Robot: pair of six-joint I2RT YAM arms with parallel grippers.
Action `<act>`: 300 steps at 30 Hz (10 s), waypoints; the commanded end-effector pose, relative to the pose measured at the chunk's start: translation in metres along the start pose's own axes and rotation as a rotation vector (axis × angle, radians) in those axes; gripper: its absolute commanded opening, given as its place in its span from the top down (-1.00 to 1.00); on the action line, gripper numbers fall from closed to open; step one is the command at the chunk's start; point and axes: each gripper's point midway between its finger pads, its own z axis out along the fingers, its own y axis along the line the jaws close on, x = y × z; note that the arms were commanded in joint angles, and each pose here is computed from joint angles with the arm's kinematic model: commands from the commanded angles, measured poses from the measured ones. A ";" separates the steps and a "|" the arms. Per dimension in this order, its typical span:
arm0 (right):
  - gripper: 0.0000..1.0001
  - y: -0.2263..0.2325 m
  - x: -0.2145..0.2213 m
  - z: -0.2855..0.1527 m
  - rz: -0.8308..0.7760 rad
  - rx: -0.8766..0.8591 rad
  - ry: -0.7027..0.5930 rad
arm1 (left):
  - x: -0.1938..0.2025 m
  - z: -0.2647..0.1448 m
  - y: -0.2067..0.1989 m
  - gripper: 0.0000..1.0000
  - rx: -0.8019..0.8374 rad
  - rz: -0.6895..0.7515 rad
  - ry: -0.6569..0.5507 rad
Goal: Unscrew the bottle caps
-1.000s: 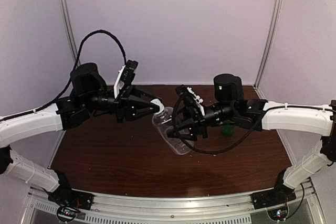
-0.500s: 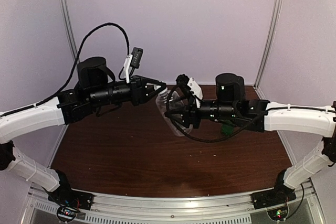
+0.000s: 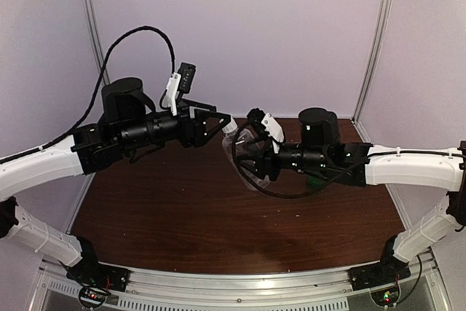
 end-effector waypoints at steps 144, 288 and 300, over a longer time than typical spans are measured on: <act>0.14 -0.001 -0.034 -0.014 0.009 -0.048 -0.131 | -0.017 0.015 0.000 -0.46 0.013 -0.037 -0.088; 0.06 -0.007 -0.035 -0.006 0.059 -0.119 -0.081 | -0.017 0.004 -0.033 0.92 0.238 -0.042 -0.057; 0.12 -0.040 -0.031 -0.010 0.029 0.179 -0.125 | -0.011 0.041 0.001 0.98 0.013 -0.245 -0.061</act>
